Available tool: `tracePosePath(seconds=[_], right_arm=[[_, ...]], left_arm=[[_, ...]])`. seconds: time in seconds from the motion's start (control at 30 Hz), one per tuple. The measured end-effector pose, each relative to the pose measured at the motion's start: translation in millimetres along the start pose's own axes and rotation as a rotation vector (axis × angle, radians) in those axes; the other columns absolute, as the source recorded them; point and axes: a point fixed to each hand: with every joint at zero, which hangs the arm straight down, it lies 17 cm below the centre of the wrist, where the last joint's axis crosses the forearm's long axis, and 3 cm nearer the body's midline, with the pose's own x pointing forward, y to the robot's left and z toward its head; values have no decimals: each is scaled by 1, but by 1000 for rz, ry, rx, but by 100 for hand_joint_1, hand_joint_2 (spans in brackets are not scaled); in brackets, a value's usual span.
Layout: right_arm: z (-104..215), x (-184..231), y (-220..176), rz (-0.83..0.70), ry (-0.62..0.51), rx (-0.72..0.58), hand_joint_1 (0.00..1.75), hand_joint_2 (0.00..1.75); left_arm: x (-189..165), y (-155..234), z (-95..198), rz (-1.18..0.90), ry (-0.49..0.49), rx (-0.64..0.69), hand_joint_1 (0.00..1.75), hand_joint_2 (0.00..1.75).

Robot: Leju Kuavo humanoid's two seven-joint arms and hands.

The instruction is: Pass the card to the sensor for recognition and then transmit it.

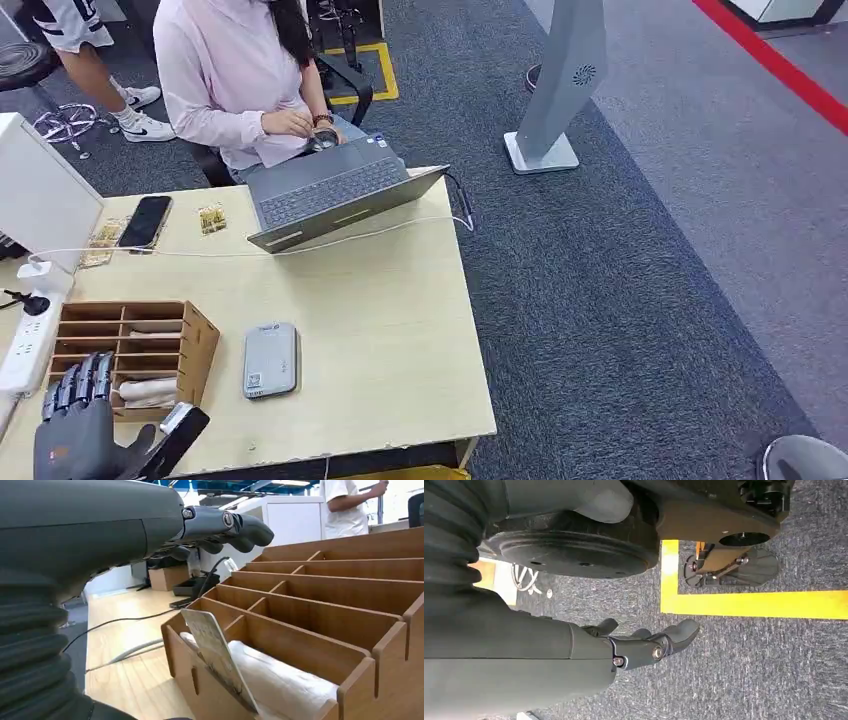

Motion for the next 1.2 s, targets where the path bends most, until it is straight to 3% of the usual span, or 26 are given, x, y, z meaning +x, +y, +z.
tracePosePath(seconds=[0.07, 0.1, 0.83, 0.87, 1.2], right_arm=[[0, 0, 0, 1, 0, 0, 0, 175], [0, 0, 0, 1, 0, 0, 0, 175], [0, 0, 0, 6, -2, 1, 0, 175], [0, 0, 0, 7, -2, 1, 0, 0], [0, -3, 0, -20, -6, 2, 0, 0]], left_arm=[[0, -1, 0, -1, 1, -3, 2, 175], [0, -2, 0, -1, 1, -4, 175, 175], [7, -7, 1, 40, -43, -18, 175, 175], [8, -7, 2, 45, -47, -19, 175, 175], [18, 16, 7, 82, -117, 33, 175, 175]])
